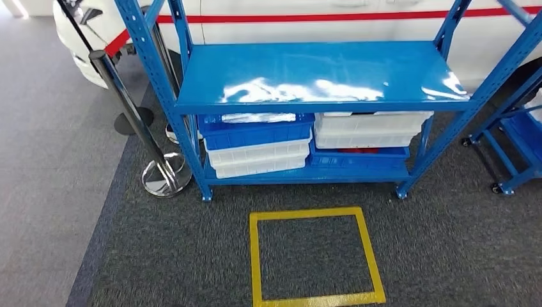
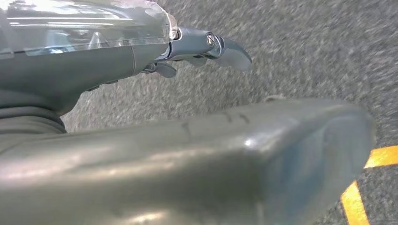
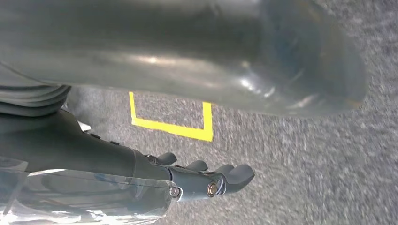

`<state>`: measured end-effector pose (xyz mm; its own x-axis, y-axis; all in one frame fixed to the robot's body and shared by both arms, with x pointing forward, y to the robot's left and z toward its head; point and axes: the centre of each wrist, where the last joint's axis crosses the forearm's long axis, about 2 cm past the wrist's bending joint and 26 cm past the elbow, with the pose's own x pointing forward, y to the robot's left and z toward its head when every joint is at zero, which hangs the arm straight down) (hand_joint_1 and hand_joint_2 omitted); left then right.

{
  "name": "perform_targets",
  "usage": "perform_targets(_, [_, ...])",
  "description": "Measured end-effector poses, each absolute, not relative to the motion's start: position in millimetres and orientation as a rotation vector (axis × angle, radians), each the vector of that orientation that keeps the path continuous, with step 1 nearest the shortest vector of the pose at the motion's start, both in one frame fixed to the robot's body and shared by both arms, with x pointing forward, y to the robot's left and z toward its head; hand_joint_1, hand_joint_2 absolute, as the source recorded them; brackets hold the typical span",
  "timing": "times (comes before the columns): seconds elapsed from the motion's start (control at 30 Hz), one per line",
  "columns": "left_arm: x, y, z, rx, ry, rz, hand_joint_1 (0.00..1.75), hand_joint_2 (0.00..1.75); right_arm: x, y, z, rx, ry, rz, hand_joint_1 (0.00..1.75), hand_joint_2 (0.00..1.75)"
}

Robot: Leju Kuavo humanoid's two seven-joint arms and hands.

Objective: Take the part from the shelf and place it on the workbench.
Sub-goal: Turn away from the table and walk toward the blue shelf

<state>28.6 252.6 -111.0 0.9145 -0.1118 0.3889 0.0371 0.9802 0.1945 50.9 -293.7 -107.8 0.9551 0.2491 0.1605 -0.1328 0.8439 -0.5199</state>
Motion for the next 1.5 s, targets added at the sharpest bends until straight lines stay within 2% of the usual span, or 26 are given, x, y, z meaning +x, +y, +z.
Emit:
perform_targets(0.5, [35.6,246.0,-110.0,0.162,-0.465,0.122,0.00,0.00,55.3,-298.9,-107.6,-0.500,-0.264,0.229,0.00,0.00])
perform_targets(1.1, [38.2,250.4,-110.3,0.150,-0.485,0.214,0.00,0.00,53.6,-297.6,-107.9,-0.494,-0.240,0.230,0.00,0.00])
perform_targets(1.5, [39.7,247.7,-110.0,0.124,-0.420,0.353,0.00,0.00,59.5,-299.4,-107.3,-0.483,-0.242,0.248,0.00,0.00])
